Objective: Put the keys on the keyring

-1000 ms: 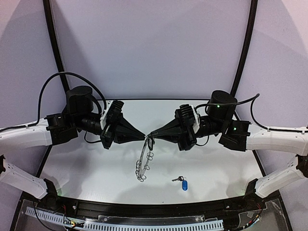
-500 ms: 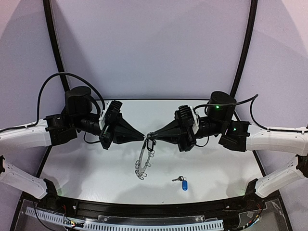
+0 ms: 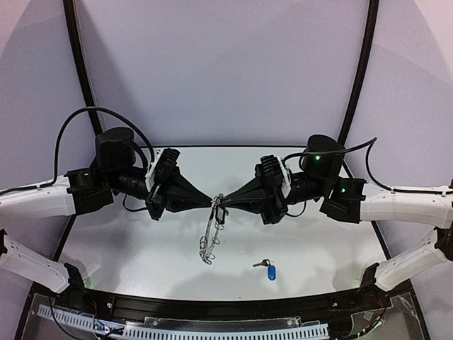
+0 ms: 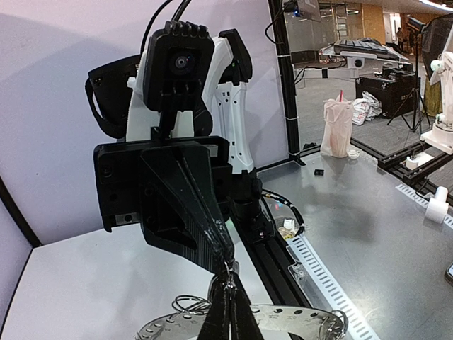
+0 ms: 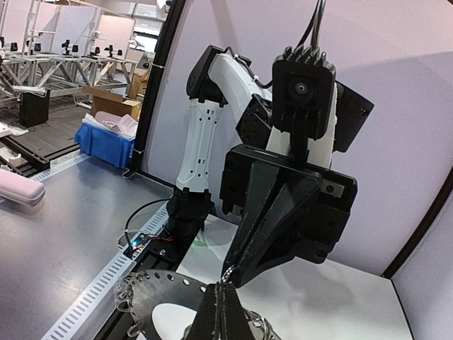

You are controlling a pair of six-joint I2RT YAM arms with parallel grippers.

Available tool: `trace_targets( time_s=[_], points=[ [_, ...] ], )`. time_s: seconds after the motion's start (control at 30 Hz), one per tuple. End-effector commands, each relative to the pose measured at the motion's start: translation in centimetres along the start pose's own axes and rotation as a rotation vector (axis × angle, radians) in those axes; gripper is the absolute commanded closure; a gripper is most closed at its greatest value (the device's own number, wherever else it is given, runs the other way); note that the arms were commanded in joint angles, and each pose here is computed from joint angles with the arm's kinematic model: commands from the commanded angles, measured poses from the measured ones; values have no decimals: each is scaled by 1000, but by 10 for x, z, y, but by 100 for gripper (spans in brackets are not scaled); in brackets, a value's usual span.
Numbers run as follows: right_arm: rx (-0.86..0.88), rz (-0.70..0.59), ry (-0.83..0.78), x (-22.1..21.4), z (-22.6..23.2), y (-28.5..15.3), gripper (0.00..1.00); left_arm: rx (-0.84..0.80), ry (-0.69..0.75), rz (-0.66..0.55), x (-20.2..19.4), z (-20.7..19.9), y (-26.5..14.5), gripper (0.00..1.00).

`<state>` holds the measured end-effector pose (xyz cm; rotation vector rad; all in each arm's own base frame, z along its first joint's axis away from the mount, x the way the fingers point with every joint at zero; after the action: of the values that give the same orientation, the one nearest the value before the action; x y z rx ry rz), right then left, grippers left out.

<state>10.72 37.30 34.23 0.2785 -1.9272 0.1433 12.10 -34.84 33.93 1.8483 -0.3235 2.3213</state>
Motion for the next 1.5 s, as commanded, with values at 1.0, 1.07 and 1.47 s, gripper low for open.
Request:
trace_targets(
  time_s=[1.0, 1.07, 1.47],
  points=[
    [-109, 87, 118, 6, -28, 21, 100, -45, 21, 12, 8, -9, -2, 99],
    [-122, 114, 127, 0, -30, 21, 100, -57, 24, 12, 9, -11, -3, 99],
    [-56, 138, -40, 10, -21, 17, 100, -188, 10, 35, 8, -23, 0, 99]
  ],
)
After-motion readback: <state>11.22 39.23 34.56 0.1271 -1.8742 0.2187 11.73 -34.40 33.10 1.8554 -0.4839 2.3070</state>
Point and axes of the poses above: each gripper's point midway between its finger pads, its own y axis out along the fingers, its own z axis along the line the jaws close on, x = y × z, the point moved 2 cm from there along -y, back along the fingers, and after that the axes turned 1 degree about -y, right-handed, at the moved point
